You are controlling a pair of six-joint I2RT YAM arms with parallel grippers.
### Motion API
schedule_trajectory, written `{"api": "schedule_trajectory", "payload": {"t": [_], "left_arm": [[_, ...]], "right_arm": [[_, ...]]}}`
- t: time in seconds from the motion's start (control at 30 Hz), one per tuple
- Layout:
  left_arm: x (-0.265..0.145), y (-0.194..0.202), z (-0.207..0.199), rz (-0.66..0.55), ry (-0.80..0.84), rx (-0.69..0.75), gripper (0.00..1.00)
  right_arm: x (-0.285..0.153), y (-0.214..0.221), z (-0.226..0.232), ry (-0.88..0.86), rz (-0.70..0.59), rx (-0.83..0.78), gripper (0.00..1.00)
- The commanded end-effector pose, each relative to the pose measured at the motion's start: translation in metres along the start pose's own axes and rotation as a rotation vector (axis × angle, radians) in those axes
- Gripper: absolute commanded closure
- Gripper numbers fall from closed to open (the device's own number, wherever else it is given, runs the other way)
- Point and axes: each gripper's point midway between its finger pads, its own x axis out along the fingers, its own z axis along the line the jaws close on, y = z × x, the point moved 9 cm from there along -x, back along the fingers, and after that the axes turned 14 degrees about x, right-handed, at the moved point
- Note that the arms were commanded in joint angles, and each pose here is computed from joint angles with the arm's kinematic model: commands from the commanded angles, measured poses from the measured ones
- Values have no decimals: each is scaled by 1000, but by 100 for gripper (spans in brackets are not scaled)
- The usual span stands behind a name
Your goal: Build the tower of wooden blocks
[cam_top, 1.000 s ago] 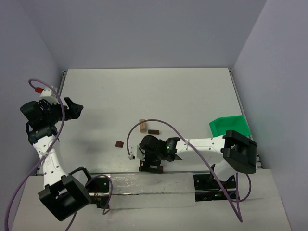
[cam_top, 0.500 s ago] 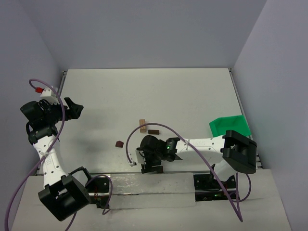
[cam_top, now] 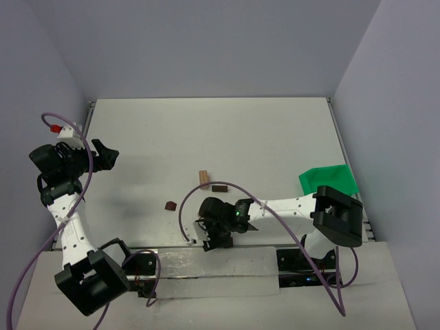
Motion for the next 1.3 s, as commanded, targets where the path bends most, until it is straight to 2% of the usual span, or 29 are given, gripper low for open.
{"api": "schedule_trajectory", "payload": {"t": [0.0,0.03,0.13,0.2,0.23,0.47,0.53,0.67,0.77,0.93,1.27], "left_arm": [[0,-7,1,-37,-7,36,1],[1,-7,1,-36,-5,35,1],[1,-8,1,-38,-6,37,1],[0,-8,1,-37,-10,36,1],[0,-8,1,-36,-10,35,1],[-1,-11,1,-37,-12,38,1],[0,-11,1,-39,-10,39,1],[1,-12,1,-38,-11,40,1],[0,-12,1,-38,-16,42,1],[1,-11,1,-33,-18,38,1],[5,-9,4,-28,-20,37,1]], "right_arm": [[2,-3,4,-25,-8,-16,43],[3,-3,4,-28,-5,-10,48],[3,-3,6,-34,-1,21,74],[0,-6,6,-23,-9,78,98],[-2,-8,7,-19,-11,107,100],[-24,-18,-5,72,-50,464,100],[-31,-18,-18,114,-56,612,100],[-27,-10,-37,228,-29,868,100],[-20,-9,-44,253,4,990,100],[-10,-11,-45,235,-53,1080,100],[-1,-17,-42,429,-98,1061,100]]}}
